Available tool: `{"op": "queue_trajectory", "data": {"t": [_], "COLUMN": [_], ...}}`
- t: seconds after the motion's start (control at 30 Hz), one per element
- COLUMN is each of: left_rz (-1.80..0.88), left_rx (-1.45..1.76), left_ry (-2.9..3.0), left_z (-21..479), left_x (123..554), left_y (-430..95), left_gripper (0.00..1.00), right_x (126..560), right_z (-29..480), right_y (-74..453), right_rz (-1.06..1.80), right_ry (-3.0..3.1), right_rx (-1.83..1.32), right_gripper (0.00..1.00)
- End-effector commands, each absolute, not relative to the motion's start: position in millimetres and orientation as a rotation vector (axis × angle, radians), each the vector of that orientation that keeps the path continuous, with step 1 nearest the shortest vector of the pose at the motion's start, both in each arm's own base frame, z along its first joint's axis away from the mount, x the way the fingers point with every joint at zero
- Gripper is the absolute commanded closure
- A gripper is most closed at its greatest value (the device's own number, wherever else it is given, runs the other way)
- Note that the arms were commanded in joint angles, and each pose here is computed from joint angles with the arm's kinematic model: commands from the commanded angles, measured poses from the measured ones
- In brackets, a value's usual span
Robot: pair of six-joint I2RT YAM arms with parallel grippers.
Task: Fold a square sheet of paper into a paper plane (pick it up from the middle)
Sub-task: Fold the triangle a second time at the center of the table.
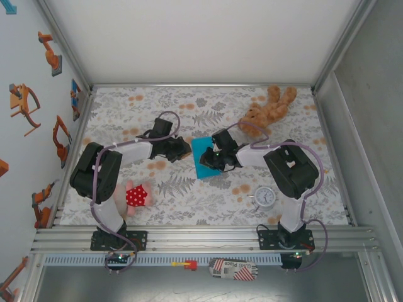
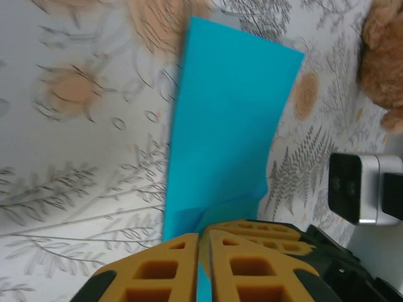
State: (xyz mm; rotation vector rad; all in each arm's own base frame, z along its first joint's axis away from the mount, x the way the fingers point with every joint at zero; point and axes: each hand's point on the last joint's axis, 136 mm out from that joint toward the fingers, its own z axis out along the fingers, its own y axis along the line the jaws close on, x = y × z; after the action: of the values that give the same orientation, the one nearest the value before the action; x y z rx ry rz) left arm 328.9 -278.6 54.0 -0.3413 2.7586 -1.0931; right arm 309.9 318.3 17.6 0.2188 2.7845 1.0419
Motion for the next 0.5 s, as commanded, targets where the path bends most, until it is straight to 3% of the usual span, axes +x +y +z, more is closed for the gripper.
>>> {"op": "queue_trajectory", "data": {"t": [0.0, 0.2, 0.47], "left_rz": [-1.125, -1.115, -1.025], "left_rx": [-0.271, -0.212, -0.132], "left_ry": [2.756, 2.802, 2.841], "left_z": [55.3, 44.2, 37.4], "left_x": [325.7, 315.9, 306.6], "left_y": [-289.3, -301.7, -306.5], "left_gripper": [0.91, 0.99, 1.00], "right_x": [290.8, 290.6, 290.4], "right_z": [-15.5, -17.3, -18.9], "right_y": [299.0, 296.1, 295.8], "right_rz": [0.902, 0.873, 0.866], "right_ry": [2.901, 2.913, 2.920], "right_rx": [0.259, 0.272, 0.283], "right_gripper": [0.96, 1.00, 1.00]}}
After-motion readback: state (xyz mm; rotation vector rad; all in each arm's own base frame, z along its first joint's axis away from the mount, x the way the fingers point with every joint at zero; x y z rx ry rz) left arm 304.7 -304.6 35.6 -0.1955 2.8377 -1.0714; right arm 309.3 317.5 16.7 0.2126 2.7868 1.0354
